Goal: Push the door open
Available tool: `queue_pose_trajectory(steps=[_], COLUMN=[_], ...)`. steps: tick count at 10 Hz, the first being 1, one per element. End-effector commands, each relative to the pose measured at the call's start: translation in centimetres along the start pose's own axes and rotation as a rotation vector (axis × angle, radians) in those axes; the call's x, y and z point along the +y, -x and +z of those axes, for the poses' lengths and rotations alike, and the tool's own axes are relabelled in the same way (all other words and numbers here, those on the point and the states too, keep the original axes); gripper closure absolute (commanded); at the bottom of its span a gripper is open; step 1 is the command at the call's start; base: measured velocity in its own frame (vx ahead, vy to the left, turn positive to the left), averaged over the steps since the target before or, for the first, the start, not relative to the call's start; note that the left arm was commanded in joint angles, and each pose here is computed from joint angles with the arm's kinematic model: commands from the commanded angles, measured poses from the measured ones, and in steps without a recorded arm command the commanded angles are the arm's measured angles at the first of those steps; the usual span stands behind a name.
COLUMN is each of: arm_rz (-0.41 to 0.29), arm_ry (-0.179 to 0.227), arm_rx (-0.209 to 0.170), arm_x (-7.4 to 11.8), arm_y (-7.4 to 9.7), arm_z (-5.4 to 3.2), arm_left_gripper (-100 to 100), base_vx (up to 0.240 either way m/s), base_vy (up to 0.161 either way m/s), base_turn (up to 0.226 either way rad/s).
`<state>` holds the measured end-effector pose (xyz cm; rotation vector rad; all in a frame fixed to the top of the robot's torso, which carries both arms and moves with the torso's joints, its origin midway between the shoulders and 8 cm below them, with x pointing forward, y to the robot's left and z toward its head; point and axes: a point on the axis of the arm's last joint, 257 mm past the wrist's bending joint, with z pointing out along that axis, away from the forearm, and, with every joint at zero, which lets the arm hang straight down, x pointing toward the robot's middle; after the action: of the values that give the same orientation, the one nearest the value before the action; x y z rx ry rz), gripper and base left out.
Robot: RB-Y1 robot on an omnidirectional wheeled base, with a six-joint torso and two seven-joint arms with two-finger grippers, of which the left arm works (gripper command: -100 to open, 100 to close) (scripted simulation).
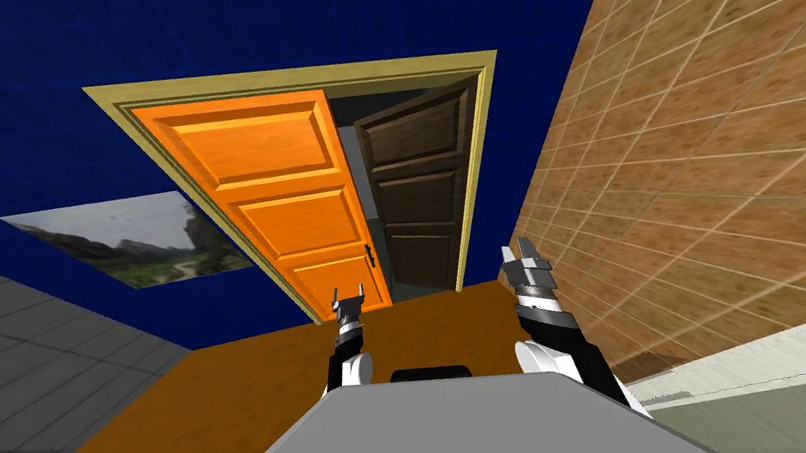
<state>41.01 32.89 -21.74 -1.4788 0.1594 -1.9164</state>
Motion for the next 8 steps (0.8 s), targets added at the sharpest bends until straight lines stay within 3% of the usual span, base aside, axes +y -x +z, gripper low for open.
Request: queue_pose_trajectory(steps=[1, 4, 8], arm_rz=[-0.033, -0.109, -0.179], arm_ry=[-0.003, -0.013, -0.028], arm_rx=[-0.022, -0.078, -0.132], arm_x=[0.3, 1.0, 1.8], arm_y=[1.1, 3.4, 5.5], arm_z=[-0.48, -1.43, -2.49], arm_left_gripper=[-100, -100, -100], base_vx=[0.067, 0.07, 0.059], base_vy=[0.072, 0.107, 0.093], base_turn=[-0.193, -0.244, -0.158])
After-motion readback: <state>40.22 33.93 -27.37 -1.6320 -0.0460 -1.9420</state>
